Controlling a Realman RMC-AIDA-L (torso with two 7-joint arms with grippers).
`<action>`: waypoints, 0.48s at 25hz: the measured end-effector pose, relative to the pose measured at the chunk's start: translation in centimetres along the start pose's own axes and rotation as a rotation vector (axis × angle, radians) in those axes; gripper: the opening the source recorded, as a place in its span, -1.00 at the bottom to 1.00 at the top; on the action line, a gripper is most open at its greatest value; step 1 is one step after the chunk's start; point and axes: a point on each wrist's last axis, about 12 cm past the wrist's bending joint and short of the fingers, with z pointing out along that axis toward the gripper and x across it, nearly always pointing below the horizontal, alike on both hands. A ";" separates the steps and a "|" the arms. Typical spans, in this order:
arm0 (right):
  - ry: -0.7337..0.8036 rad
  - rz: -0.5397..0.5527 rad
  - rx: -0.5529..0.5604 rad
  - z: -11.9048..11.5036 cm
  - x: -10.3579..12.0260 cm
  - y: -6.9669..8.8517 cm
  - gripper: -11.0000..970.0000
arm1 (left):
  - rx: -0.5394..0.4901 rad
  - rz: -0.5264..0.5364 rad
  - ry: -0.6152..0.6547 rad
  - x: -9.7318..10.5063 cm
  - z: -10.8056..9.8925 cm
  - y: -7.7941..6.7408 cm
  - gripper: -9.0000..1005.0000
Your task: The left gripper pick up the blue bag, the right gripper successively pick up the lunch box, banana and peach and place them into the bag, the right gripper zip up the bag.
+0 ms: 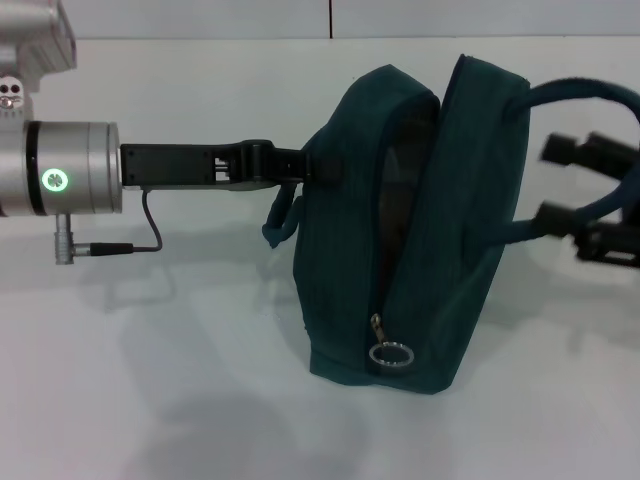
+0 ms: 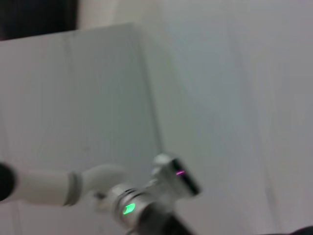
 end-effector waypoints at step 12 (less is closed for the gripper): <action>0.035 -0.030 0.179 -0.4 -1.1 -3.3 0.76 | 0.008 -0.001 -0.050 -0.4 -0.5 -0.1 -0.87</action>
